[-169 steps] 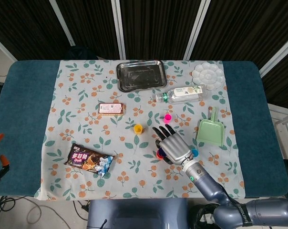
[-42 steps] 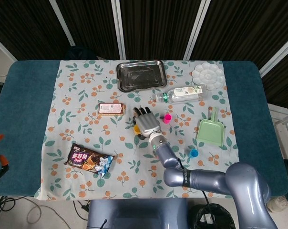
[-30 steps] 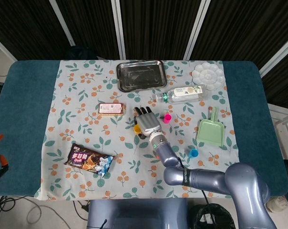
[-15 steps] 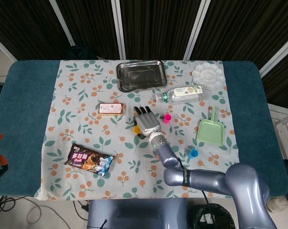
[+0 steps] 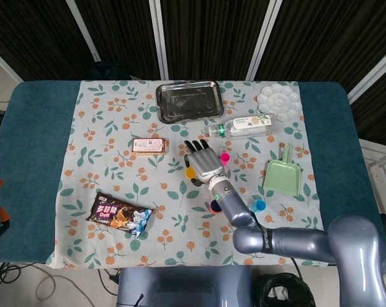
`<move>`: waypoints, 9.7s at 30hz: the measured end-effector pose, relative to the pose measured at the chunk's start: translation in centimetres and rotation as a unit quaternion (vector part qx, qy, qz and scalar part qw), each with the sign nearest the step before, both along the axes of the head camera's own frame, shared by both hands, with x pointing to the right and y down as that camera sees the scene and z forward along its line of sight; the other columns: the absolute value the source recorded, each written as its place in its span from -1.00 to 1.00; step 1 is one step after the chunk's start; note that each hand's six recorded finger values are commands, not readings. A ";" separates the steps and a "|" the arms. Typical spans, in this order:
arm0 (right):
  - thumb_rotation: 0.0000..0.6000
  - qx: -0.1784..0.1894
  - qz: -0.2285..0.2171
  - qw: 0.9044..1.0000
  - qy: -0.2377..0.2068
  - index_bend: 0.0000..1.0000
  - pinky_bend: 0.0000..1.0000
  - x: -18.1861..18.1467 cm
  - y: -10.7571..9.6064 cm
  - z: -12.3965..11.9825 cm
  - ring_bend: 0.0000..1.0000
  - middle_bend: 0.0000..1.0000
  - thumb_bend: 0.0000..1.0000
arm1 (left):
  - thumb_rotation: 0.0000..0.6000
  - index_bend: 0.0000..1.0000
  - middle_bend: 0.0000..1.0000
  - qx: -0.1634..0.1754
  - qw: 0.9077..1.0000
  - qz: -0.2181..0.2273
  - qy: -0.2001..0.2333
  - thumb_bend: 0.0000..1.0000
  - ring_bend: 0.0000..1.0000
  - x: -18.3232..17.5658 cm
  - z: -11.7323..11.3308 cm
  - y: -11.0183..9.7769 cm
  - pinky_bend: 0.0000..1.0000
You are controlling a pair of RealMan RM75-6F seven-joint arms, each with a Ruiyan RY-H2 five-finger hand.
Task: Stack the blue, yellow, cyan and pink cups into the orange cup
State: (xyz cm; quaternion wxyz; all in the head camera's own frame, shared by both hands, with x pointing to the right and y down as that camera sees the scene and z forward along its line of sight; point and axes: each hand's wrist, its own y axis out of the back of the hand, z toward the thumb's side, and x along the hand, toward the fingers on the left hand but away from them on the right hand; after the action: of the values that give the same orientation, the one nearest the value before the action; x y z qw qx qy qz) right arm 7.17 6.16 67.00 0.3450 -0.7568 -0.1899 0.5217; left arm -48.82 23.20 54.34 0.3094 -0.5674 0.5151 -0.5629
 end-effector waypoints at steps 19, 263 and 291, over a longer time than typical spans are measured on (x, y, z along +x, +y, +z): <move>1.00 0.020 -0.012 0.999 0.026 -0.01 -0.86 9.4 4.5 -7.8 -0.95 -1.00 -0.22 | 1.00 -0.64 -0.80 -0.002 1.000 0.007 -0.005 0.36 -0.99 0.3 0.1 0.1 -0.90; 1.00 0.042 0.010 0.999 0.027 -0.75 -0.82 8.3 1.6 -3.9 -0.96 -1.00 -0.19 | 1.00 -0.63 -0.80 -0.009 1.000 0.001 -0.005 0.36 -0.99 0.1 0.3 0.1 -0.90; 1.00 -0.027 0.059 0.994 0.093 -0.50 -0.82 7.7 -4.7 3.8 -0.96 -1.00 -0.19 | 1.00 -0.63 -0.80 -0.013 1.000 0.003 -0.012 0.36 -0.99 0.1 0.5 0.2 -0.90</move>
State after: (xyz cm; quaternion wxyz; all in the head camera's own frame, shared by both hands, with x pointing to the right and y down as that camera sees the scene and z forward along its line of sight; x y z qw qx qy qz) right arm 14.86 1.47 70.77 0.3092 -0.7014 -0.1876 0.6142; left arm -48.75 23.44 54.87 0.3101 -0.5662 0.5020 -0.5756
